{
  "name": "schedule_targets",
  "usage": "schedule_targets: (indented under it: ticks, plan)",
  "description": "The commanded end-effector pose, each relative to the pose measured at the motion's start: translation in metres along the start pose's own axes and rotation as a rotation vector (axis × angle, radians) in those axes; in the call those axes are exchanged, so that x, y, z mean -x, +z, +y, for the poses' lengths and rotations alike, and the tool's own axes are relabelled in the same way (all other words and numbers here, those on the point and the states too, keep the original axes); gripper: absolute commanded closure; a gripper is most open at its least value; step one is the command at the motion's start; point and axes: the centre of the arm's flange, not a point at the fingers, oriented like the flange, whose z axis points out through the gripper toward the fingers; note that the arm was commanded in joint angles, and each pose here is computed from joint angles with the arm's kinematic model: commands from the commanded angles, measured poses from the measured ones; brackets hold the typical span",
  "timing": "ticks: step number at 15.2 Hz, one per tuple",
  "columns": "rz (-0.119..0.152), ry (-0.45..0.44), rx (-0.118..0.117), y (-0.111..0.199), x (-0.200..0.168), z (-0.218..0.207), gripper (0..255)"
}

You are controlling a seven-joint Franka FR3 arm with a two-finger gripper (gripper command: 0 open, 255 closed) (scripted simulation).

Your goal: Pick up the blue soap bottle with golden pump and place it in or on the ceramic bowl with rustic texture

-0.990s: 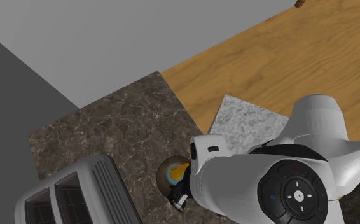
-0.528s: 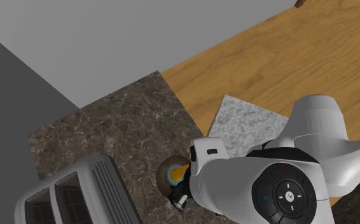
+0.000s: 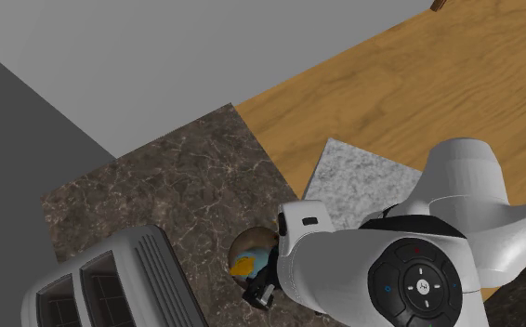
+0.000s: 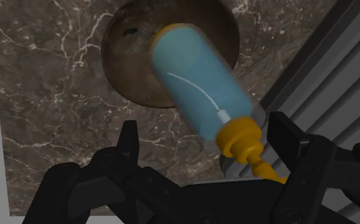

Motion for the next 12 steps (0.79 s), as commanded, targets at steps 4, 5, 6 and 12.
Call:
schedule_targets:
  ticks: [4,5,6,12]
  plan:
    - [0.0,0.0,0.0,-0.04,0.0,0.0,0]
    - [0.0,0.0,0.0,-0.05,0.0,0.0,0]
    - [0.0,0.0,0.0,-0.05,0.0,0.0,0]
    - [0.0,0.0,0.0,-0.05,0.0,0.0,0]
